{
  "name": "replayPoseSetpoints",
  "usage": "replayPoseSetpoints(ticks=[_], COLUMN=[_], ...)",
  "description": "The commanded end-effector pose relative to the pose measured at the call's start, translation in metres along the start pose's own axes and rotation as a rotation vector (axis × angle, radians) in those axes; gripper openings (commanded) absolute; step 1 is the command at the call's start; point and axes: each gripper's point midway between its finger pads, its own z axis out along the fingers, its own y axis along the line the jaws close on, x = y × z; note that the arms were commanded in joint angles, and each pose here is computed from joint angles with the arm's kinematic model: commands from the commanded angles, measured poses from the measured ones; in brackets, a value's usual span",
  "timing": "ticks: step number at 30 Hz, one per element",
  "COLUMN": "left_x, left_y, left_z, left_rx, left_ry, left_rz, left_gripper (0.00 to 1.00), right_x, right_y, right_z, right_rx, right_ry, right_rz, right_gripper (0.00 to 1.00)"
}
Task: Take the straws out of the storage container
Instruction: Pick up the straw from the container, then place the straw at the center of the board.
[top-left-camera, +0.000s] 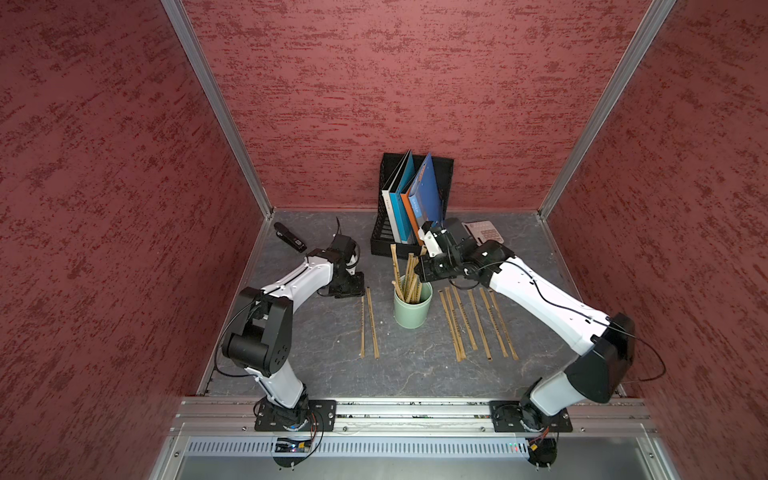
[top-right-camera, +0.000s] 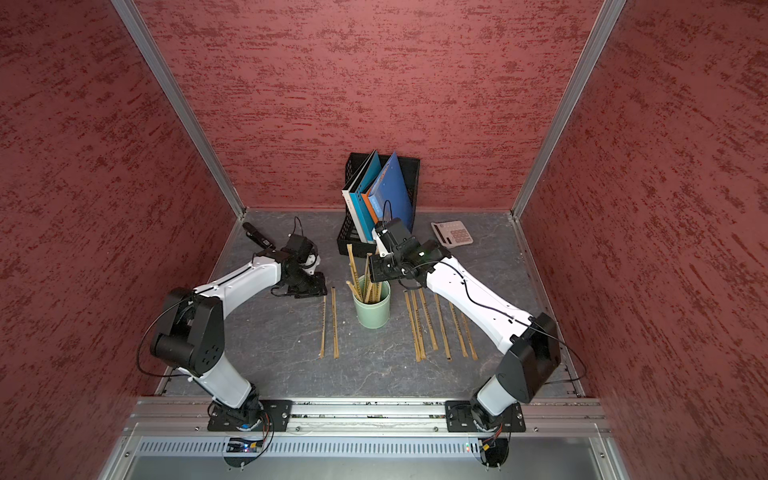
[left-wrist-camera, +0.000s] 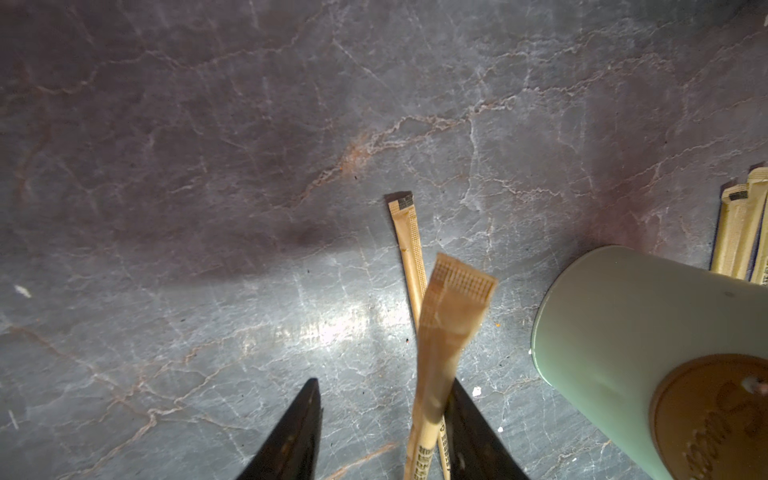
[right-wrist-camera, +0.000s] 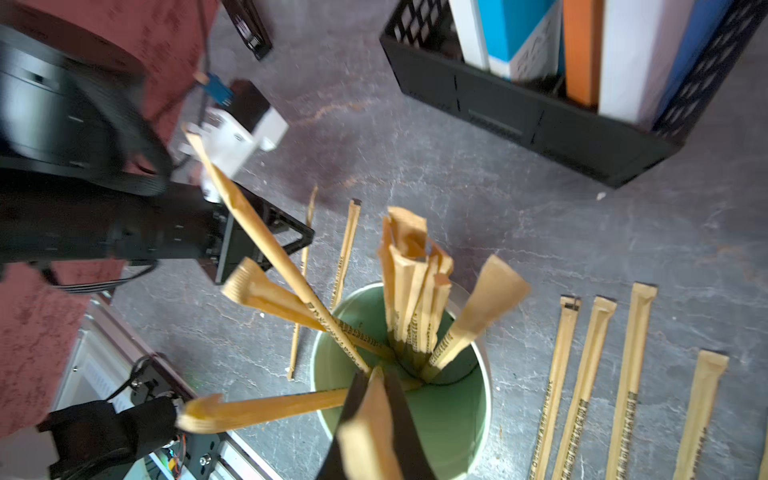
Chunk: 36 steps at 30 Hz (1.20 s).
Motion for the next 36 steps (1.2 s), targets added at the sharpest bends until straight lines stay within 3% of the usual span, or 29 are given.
replayPoseSetpoints(ticks=[1,6,22,31,36], left_x=[-0.009,-0.009,-0.009,-0.01,-0.011], left_y=[-0.002,0.0,-0.002,0.0,0.001], left_z=[-0.003,0.0,-0.002,0.006,0.006], left_rx=[0.012,0.004,0.013,0.007,-0.001], left_ry=[-0.033,-0.031,-0.039,-0.023,-0.028], left_rz=[0.003,-0.001,-0.013,-0.017,-0.012], left_gripper=[0.48,0.48,0.48,0.49,0.49], right_x=[-0.011,-0.011,-0.016,-0.056,-0.06], right_y=[0.007,0.006,-0.029,-0.012,-0.018], right_z=[-0.03,-0.045,-0.046,-0.129,-0.162], right_rx=[-0.002,0.015,0.201,0.217,0.295], right_ry=[-0.048,-0.059,-0.119,-0.295,-0.281], right_rz=[-0.02,-0.027,-0.086,-0.146,-0.164], right_gripper=[0.06,0.06,0.05,0.04,0.05])
